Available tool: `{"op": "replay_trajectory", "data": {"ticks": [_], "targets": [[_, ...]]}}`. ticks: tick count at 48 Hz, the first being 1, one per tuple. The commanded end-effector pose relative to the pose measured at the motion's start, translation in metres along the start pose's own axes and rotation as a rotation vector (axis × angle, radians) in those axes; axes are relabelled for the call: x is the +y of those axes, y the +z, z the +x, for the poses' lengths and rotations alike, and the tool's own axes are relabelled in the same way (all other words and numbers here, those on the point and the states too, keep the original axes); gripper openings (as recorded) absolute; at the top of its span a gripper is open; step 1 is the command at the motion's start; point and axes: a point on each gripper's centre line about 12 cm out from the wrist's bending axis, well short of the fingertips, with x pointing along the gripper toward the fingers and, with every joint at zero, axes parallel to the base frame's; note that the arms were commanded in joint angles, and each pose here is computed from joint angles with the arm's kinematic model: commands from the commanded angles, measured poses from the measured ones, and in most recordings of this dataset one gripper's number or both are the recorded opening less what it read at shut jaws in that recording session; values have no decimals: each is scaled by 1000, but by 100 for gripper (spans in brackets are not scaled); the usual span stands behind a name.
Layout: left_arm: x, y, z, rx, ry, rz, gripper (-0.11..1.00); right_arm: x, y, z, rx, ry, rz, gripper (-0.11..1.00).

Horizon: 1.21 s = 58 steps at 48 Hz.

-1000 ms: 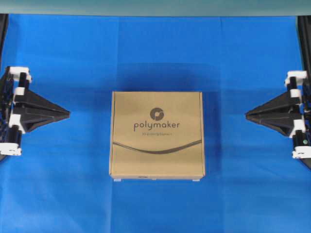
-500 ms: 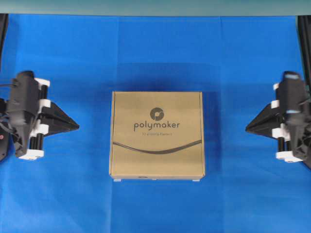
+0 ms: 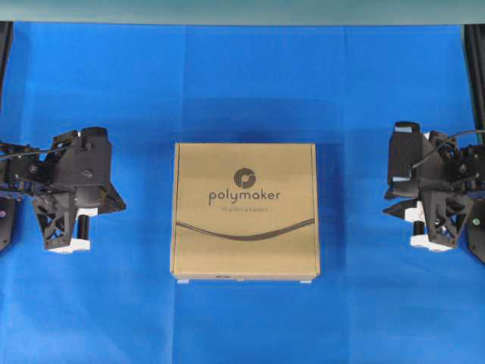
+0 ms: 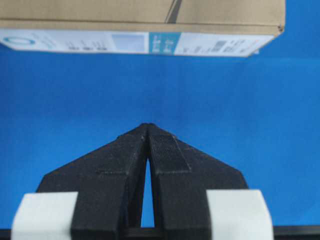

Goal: Lift up the cardboard box by clamping it between your arms.
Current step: 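Move both grippers inward toward the left and right sides of the box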

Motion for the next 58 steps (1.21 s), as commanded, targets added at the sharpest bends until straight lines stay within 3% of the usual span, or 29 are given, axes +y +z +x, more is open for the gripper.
{"op": "replay_trajectory", "data": {"ticks": [1, 5, 12, 16, 18, 35, 58], "targets": [[0, 8, -1, -14, 2, 1, 4, -1, 8, -4, -25, -2, 5, 22], [1, 8, 1, -6, 3, -1, 22, -1, 7, -4, -20, -3, 3, 44], [2, 4, 8, 20, 6, -11, 65, -2, -1, 1, 5, -12, -8, 86], [3, 1, 14, 44, 11, -26, 84, -4, -5, 4, 23, -22, -20, 98], [4, 1, 17, 53, 13, -29, 89, -5, -7, 6, 32, -25, -21, 100], [7, 0, 49, 117, 21, -27, 89, -9, -16, 37, 73, -38, -13, 99], [11, 15, 87, 131, 28, -28, 89, -9, 24, 90, 30, -38, -20, 99]]}}
